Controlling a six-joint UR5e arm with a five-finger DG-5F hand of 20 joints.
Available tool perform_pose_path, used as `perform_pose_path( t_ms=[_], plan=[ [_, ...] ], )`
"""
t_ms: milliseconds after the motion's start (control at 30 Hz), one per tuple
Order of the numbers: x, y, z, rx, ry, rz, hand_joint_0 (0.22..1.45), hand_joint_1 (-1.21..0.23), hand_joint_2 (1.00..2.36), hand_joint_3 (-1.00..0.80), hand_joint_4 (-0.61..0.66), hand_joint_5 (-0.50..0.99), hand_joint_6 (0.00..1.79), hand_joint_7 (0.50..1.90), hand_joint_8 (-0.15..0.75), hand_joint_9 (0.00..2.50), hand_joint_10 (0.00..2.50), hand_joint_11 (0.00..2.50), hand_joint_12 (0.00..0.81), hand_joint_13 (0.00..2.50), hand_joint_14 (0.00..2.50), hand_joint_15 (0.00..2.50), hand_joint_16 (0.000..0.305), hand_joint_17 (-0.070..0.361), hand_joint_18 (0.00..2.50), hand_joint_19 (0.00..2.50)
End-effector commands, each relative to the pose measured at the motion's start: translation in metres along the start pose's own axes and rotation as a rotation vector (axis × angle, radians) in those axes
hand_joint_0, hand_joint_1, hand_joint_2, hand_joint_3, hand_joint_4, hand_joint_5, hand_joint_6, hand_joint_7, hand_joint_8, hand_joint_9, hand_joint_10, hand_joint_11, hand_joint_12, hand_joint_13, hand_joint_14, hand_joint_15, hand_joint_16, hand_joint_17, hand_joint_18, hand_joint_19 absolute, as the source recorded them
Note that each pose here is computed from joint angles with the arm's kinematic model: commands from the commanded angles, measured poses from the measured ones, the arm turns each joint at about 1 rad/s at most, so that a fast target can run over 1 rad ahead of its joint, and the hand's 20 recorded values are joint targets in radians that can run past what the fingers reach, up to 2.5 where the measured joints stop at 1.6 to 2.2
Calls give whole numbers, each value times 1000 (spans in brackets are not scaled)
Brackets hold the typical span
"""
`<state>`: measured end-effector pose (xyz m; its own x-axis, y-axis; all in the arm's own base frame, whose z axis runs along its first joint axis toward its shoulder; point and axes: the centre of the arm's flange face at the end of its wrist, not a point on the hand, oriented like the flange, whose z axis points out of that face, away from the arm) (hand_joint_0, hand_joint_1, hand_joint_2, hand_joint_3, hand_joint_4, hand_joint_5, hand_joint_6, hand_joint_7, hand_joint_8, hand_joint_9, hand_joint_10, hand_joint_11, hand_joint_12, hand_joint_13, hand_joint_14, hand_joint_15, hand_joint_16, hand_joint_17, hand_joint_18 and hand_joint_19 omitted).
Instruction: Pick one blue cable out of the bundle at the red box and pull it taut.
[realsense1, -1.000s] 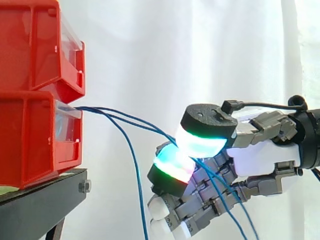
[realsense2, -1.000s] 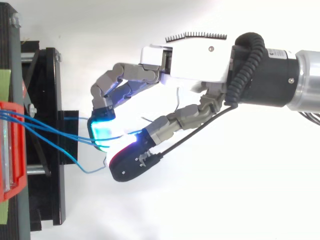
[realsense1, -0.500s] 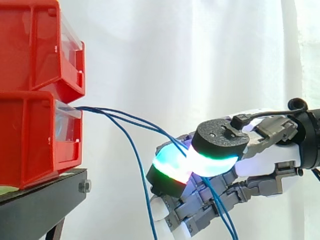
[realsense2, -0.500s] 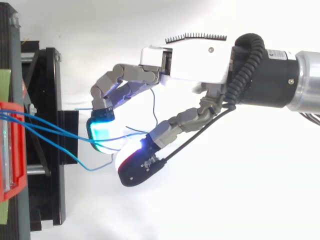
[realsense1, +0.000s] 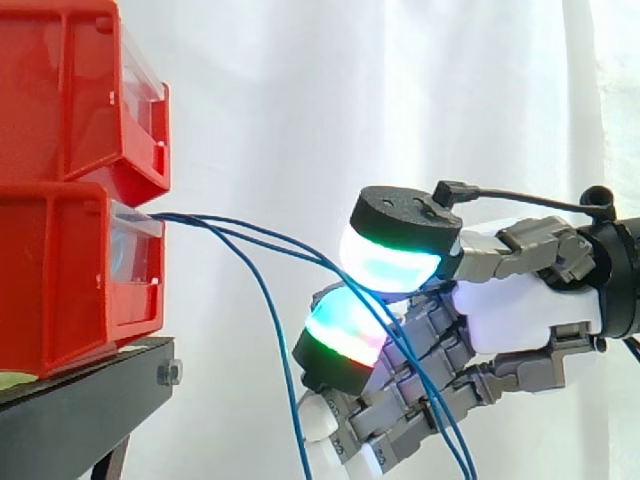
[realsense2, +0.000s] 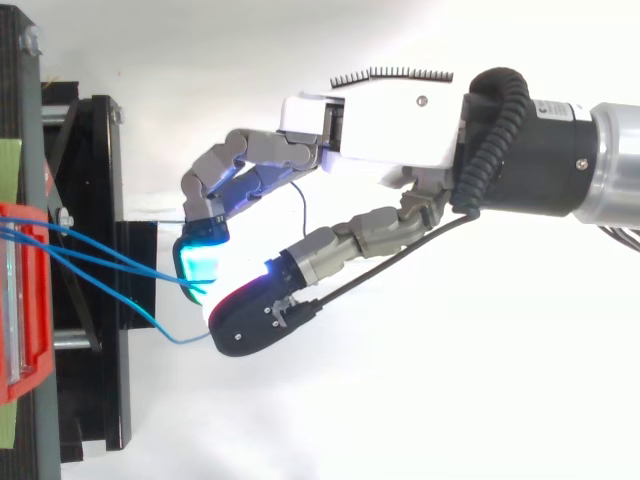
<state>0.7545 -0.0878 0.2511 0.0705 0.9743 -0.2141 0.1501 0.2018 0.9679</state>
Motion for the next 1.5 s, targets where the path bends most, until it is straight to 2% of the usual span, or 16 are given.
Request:
perform_pose_path(
  t_ms=[0,167,300,500,667,800,933,1067,1100,1300,1467],
  plan=[
    [1,0,0,0,2,-1,592,-643,1003,-445,132,-173,873,1121,329,632,11,410,327,522,10,240,51,116,417,284],
    [0,1,0,-1,0,1,613,-748,1014,-257,132,-173,882,1185,331,643,12,431,328,541,10,235,52,116,438,274],
    [0,0,0,-1,-2,0,640,-818,1015,-208,93,-190,917,1114,325,628,12,433,333,554,10,235,52,117,462,254],
    [2,1,0,-2,1,1,699,-903,1012,-324,90,-207,925,1034,316,594,14,441,331,547,10,224,52,118,471,215],
    [1,0,0,0,2,1,774,-943,1000,-500,118,-205,920,1038,311,585,14,436,330,552,9,216,53,118,487,188],
    [2,0,0,0,3,1,702,-980,1000,-500,118,-204,920,1042,307,585,14,443,329,552,10,225,52,118,497,201],
    [0,1,0,-1,0,1,539,-912,1000,-500,140,-196,914,1023,322,605,12,437,338,546,12,229,55,123,491,239],
    [2,-1,0,1,2,2,480,-782,1000,-500,156,-186,897,992,344,621,11,431,355,550,9,234,59,132,488,266],
    [2,1,0,-2,1,2,468,-710,1000,-500,159,-182,886,977,352,630,12,418,360,550,9,231,60,135,481,271],
    [2,0,0,0,2,2,486,-572,1000,-500,141,-171,834,967,348,628,11,410,360,524,10,241,59,133,429,305],
    [3,1,0,-3,3,3,523,-606,1000,-493,124,-170,822,1031,336,622,11,412,348,506,11,254,56,127,388,319]
  ],
)
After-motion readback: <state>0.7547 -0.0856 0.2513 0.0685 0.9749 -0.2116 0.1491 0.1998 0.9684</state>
